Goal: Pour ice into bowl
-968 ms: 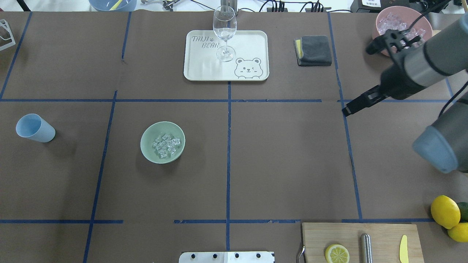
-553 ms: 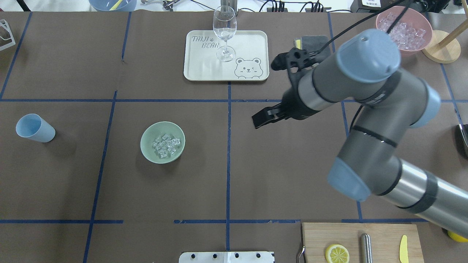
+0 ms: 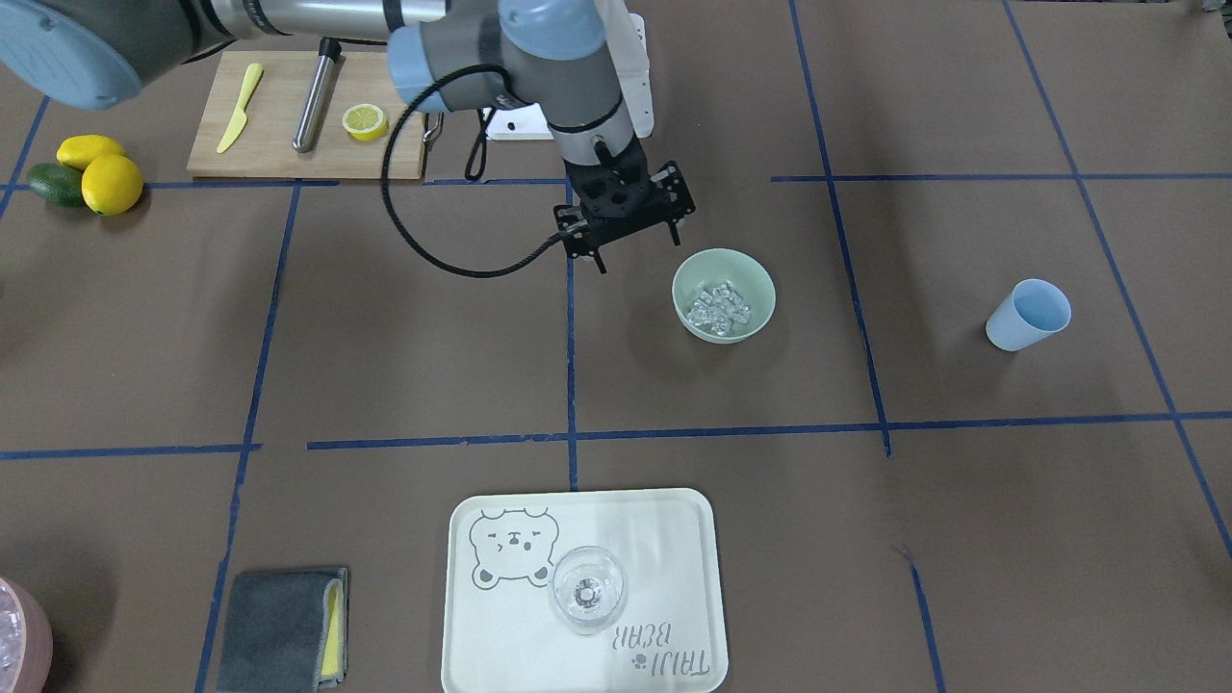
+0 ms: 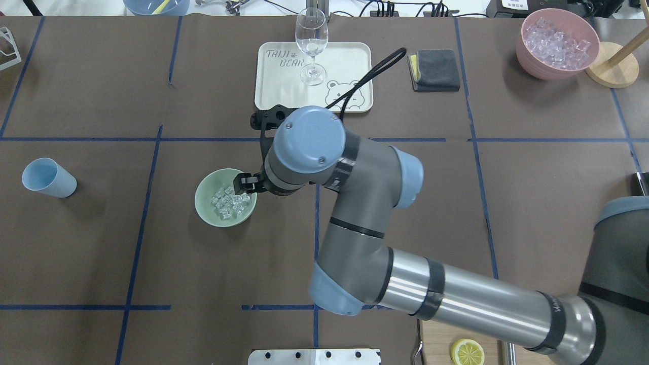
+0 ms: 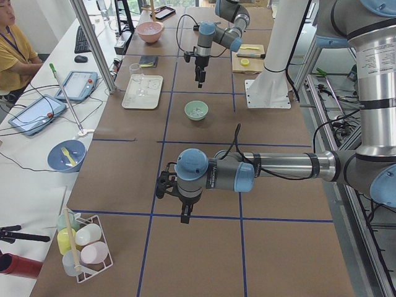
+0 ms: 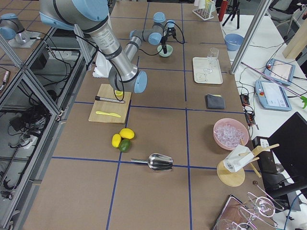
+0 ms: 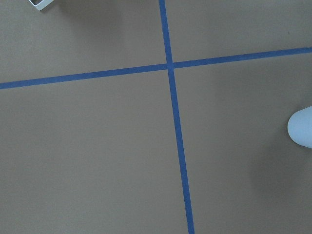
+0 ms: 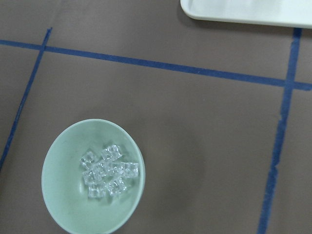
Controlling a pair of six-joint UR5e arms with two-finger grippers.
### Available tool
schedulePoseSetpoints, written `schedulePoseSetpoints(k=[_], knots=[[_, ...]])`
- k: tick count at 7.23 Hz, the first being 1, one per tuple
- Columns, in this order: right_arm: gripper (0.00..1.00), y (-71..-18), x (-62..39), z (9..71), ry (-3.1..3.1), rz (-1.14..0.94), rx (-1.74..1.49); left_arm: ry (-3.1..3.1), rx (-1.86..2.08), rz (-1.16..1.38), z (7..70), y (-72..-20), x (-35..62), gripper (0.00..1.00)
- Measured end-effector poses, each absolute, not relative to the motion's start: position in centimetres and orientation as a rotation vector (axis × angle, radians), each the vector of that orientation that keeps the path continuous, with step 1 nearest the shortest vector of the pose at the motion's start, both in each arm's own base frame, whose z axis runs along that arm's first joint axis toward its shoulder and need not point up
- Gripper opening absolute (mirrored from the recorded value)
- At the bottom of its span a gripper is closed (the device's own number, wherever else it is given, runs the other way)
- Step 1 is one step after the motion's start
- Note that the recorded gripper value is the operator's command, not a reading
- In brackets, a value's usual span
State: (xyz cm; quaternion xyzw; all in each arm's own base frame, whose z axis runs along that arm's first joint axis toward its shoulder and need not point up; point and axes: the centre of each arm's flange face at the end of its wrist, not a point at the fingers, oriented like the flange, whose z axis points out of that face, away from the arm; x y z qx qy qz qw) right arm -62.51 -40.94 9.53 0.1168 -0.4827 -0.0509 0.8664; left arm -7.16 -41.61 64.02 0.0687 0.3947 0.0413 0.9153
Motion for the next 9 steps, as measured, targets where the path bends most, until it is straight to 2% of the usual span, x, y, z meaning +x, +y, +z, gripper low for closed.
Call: schedulePoseSetpoints(k=[1, 2, 3, 4, 5, 9], knots=[[0.99, -41.1, -65.3, 9.7, -0.975, -0.088, 0.216, 0.812, 0.142, 0.085, 64.0, -41.6, -7.2, 1.00], [0.92, -41.4, -67.1, 9.8, -0.949, -0.078, 0.198, 0.812, 0.141, 0.085, 64.1, -41.6, -7.2, 1.00], [0.63, -41.9, -68.7, 9.7, -0.925, -0.069, 0.183, 0.813, 0.141, 0.085, 64.1, -41.6, -7.2, 1.00], [0.17, -42.4, -69.8, 9.7, -0.907, -0.058, 0.170, 0.813, 0.140, 0.085, 64.1, -41.6, -7.1, 1.00], [0.00, -42.6, -70.4, 9.8, -0.902, -0.041, 0.157, 0.813, 0.142, 0.086, 64.1, -41.6, -7.1, 1.00], [0.00, -42.1, -71.2, 10.0, -0.904, -0.003, 0.117, 0.812, 0.149, 0.090, 64.2, -41.7, -7.1, 1.00]])
